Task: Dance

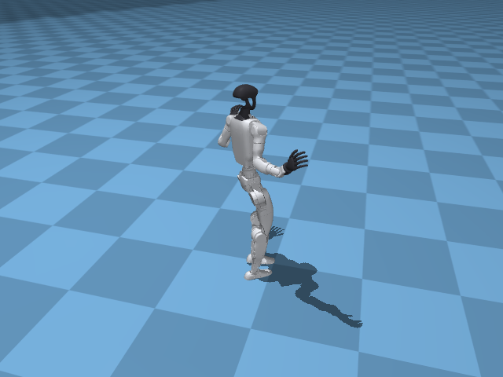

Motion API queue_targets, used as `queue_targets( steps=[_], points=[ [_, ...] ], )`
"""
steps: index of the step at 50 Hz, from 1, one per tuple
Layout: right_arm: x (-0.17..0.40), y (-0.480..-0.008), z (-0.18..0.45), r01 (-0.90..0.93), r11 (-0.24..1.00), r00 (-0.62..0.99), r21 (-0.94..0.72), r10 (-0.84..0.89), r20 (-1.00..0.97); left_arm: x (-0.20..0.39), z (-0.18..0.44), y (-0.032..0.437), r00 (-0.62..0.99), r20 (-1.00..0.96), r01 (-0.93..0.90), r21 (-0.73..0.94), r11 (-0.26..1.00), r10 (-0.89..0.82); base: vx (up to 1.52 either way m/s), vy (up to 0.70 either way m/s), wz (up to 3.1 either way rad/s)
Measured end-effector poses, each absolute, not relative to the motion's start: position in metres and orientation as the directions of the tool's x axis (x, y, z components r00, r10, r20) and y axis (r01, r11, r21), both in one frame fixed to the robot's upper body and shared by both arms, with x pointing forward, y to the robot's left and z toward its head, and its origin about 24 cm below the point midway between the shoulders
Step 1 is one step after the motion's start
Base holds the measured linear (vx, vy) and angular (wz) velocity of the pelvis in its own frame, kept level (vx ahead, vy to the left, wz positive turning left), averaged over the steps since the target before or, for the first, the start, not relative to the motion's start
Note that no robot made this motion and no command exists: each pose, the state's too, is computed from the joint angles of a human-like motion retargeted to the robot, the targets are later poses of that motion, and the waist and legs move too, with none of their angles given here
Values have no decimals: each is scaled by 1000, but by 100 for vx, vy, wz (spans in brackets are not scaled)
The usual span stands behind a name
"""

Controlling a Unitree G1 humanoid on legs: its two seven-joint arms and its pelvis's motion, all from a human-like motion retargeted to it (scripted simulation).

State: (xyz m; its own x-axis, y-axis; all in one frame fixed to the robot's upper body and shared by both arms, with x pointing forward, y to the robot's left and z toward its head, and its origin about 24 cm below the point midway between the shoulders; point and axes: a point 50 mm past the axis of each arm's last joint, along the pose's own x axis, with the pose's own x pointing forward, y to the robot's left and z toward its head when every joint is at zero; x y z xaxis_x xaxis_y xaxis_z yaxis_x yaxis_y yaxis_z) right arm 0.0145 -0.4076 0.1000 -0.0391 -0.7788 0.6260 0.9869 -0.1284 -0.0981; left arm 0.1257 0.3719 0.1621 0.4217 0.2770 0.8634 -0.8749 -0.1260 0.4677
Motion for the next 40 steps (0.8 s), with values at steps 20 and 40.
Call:
queue_targets(
  steps=[20,40],
  points=[
    [96,-456,266,172,-871,713,-460,-213,669,131,229,427,907,405,-66,407,-911,115,-27,1,-65],
    [100,-483,96,480,267,113,836,-964,242,107,125,504,-40,120,-228,-968,108,992,-17,-41,33]
  ],
)
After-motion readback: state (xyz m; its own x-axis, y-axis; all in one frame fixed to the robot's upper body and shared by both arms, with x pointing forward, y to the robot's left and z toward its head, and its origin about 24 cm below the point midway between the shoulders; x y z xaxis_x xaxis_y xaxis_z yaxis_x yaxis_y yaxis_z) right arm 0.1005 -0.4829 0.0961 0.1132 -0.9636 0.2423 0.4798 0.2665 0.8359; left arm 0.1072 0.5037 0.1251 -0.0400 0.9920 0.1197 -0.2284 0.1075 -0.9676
